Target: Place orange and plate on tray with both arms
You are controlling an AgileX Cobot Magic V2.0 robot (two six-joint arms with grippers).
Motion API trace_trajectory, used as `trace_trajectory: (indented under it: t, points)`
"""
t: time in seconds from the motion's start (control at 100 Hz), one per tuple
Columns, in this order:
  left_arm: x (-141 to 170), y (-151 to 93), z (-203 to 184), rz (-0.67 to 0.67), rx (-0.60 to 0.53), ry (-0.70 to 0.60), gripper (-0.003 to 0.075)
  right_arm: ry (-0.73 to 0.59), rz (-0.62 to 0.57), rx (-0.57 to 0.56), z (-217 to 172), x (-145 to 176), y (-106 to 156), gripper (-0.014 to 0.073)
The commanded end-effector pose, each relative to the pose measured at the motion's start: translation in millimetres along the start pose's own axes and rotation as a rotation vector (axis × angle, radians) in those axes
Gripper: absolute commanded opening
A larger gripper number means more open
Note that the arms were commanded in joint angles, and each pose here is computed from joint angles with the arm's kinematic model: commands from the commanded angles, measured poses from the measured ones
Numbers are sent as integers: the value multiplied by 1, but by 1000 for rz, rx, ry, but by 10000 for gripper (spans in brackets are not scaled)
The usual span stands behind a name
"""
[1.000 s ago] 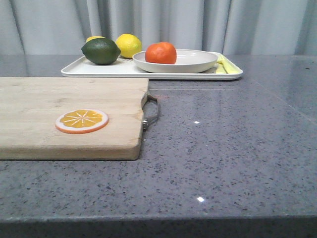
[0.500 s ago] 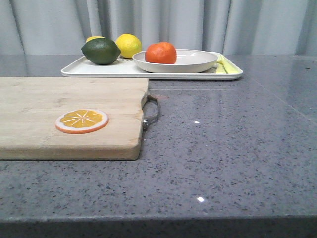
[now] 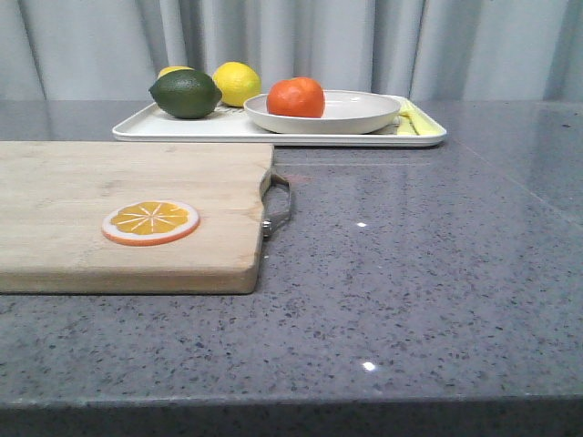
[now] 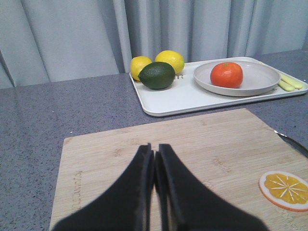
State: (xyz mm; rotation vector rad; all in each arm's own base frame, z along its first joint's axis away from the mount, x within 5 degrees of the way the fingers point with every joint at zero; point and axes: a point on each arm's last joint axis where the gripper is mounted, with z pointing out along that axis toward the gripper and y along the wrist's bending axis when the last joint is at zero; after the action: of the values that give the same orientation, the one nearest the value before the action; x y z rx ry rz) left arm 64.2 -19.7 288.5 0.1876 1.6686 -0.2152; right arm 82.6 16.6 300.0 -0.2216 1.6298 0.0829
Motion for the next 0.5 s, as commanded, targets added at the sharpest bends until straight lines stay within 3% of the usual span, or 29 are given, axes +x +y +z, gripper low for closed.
trace_trajectory:
  t: [0.0,0.07,0.27,0.49]
  points:
    - [-15,2,-2,-17,-22,-88,-20,-75,-1,42,-1,-13,-4,-69]
    - [-15,2,-2,-14,-22,-87,-20,-75,-1,42,-1,-13,-4,-69]
    - [-6,8,-5,171,-103,-90,-20,-75,-1,42,-1,-13,-4,-69]
    - [34,14,-6,79,-176,-159,-20,-72,-1,40,-1,-13,-4,-69]
